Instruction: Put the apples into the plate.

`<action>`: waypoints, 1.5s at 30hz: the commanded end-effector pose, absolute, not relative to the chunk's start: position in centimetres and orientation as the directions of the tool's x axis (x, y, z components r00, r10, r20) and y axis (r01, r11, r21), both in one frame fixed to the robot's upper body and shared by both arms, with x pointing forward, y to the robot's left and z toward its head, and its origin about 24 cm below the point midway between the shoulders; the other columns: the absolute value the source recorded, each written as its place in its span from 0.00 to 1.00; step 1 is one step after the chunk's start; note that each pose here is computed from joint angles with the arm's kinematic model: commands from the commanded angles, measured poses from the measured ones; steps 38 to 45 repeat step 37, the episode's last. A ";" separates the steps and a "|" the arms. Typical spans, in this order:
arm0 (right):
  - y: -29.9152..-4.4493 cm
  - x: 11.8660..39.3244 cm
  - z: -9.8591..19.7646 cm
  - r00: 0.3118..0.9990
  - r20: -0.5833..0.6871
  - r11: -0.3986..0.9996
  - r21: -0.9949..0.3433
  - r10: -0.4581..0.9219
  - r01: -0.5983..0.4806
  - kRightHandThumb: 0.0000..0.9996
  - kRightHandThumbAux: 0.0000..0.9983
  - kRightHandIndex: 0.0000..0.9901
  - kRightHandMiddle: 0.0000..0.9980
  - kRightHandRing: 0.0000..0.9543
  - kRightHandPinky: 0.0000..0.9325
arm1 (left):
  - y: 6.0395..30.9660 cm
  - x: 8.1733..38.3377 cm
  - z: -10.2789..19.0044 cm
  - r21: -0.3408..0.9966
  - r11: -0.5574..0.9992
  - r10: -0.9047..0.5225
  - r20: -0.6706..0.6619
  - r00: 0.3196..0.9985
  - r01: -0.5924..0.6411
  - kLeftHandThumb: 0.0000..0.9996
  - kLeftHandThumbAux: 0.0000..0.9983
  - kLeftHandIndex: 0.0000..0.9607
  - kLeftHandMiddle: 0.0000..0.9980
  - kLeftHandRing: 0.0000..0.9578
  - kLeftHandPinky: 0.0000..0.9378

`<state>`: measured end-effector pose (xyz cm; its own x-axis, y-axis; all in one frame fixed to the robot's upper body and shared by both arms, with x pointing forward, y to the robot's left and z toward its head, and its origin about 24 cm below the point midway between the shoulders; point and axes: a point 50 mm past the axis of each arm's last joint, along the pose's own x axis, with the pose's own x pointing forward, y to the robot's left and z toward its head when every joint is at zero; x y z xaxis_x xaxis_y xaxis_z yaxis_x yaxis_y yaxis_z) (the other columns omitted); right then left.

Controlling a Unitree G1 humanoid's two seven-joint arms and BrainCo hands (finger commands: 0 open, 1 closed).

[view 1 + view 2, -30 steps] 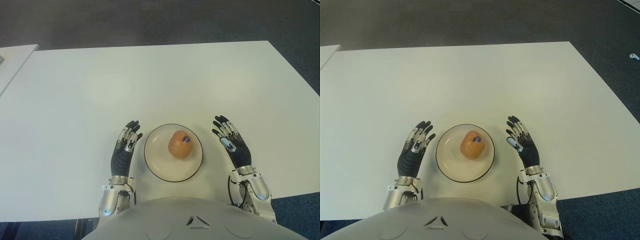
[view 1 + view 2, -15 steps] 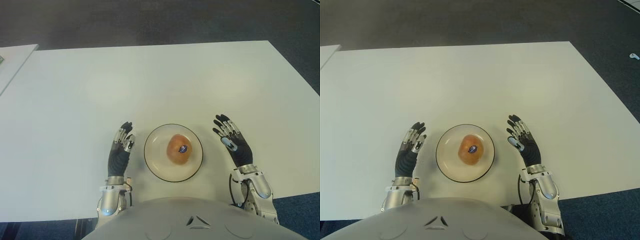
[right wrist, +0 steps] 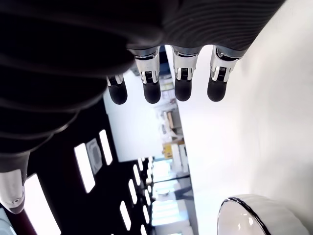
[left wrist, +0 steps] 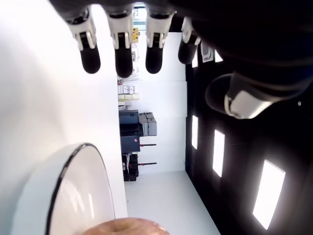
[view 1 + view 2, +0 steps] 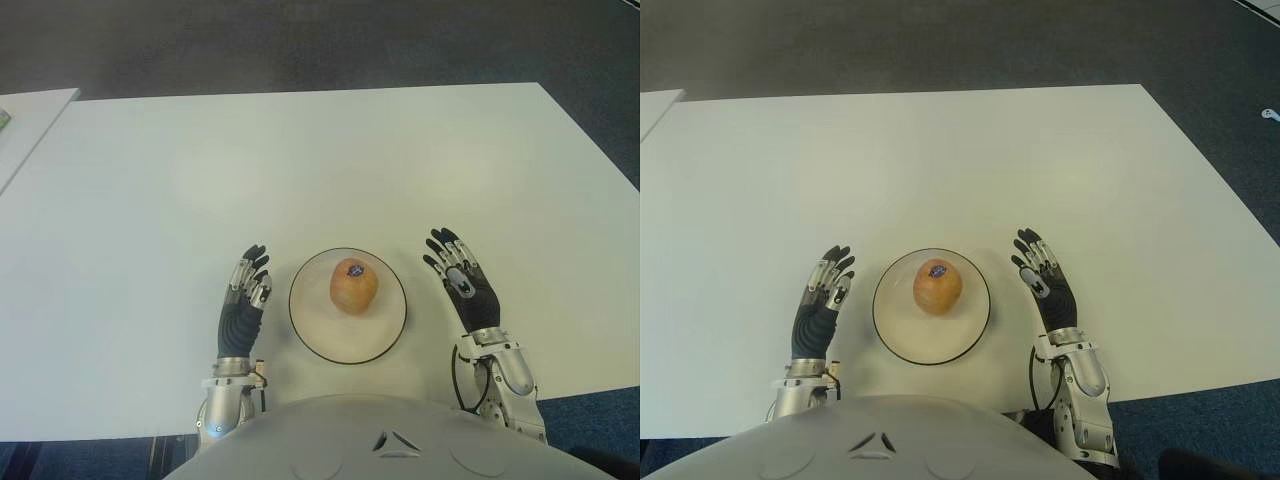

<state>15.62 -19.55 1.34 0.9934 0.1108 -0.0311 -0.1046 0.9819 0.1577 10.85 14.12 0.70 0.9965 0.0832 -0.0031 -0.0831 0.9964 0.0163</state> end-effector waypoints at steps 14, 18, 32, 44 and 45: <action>-19.6 15.6 0.8 0.993 -0.047 0.982 0.158 0.112 -0.103 0.19 0.52 0.06 0.08 0.00 0.00 | 14.6 10.2 -0.5 0.046 0.996 0.082 -0.028 0.996 -0.081 0.08 0.47 0.11 0.13 0.17 0.25; -19.7 15.6 0.8 0.992 -0.052 0.981 0.164 0.113 -0.104 0.20 0.52 0.07 0.07 0.00 0.00 | 14.5 10.2 -0.6 0.034 0.996 0.080 -0.030 0.996 -0.079 0.10 0.48 0.13 0.14 0.17 0.26; -20.0 15.5 0.7 0.992 -0.045 0.981 0.159 0.118 -0.110 0.19 0.52 0.07 0.07 0.00 0.00 | 14.5 10.2 -0.7 0.020 0.995 0.093 -0.031 0.995 -0.093 0.08 0.48 0.19 0.15 0.18 0.26; -20.1 15.5 0.7 0.992 -0.051 0.981 0.157 0.120 -0.110 0.19 0.52 0.06 0.07 0.00 0.00 | 14.4 10.2 -0.8 0.031 0.995 0.101 -0.041 0.994 -0.100 0.07 0.46 0.19 0.15 0.19 0.29; -20.1 15.5 0.7 0.992 -0.051 0.981 0.157 0.120 -0.110 0.19 0.52 0.06 0.07 0.00 0.00 | 14.4 10.2 -0.8 0.031 0.995 0.101 -0.041 0.994 -0.100 0.07 0.46 0.19 0.15 0.19 0.29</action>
